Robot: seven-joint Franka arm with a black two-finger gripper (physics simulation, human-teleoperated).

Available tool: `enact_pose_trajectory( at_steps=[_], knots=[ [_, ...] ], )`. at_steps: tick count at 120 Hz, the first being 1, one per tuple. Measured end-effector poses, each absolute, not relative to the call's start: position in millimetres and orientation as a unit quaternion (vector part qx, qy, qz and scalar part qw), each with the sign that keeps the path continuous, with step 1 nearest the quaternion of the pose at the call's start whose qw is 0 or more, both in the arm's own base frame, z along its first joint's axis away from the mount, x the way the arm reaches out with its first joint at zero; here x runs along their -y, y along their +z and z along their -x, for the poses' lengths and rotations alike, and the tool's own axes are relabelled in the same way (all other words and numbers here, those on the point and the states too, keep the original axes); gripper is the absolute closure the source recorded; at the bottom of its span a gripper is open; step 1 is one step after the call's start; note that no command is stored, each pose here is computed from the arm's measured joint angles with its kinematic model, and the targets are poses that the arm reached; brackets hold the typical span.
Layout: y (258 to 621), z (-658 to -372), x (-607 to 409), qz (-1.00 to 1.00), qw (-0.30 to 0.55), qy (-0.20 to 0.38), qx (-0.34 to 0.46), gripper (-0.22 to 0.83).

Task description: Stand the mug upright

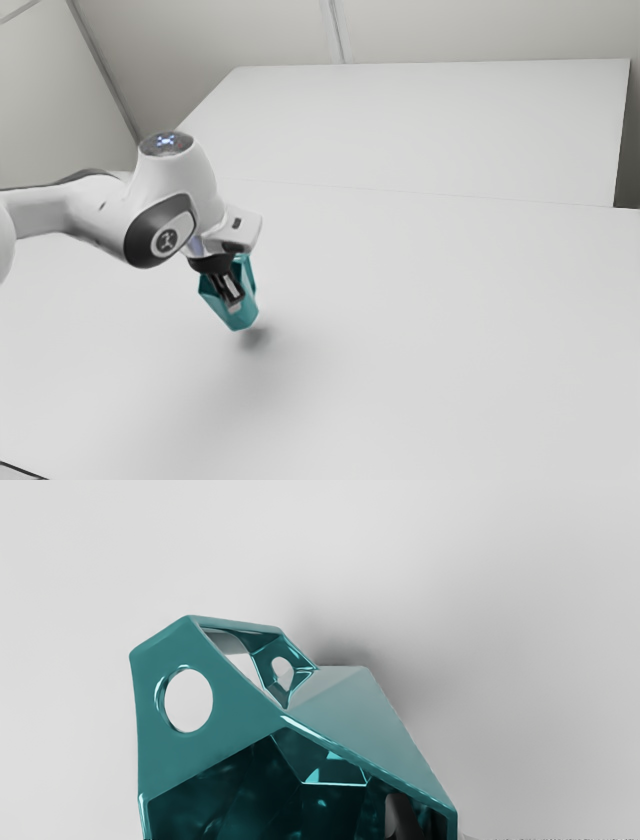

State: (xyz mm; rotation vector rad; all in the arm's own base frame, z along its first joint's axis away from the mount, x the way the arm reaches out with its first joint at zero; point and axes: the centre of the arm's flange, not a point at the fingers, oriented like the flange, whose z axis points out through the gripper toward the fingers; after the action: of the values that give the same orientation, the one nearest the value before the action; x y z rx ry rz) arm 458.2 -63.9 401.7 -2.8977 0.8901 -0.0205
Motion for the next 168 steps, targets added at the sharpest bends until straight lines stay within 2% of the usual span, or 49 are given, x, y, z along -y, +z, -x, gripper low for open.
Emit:
enact_pose_trajectory(
  at_steps=[44,102,132,151,168],
  knots=[
    [374.9,-444.6,61.2,0.966,0.065,-0.005,-0.249,0.79],
    [360.9,-447.5,59.4,0.977,0.063,-0.017,-0.202,0.78],
    [364.3,-444.4,59.3,0.981,0.06,-0.023,-0.184,0.59],
    [373.0,-440.8,59.3,0.982,0.06,-0.032,-0.176,0.32],
    [381.1,-439.2,61.5,0.982,0.06,-0.038,-0.173,0.18]
  ],
)
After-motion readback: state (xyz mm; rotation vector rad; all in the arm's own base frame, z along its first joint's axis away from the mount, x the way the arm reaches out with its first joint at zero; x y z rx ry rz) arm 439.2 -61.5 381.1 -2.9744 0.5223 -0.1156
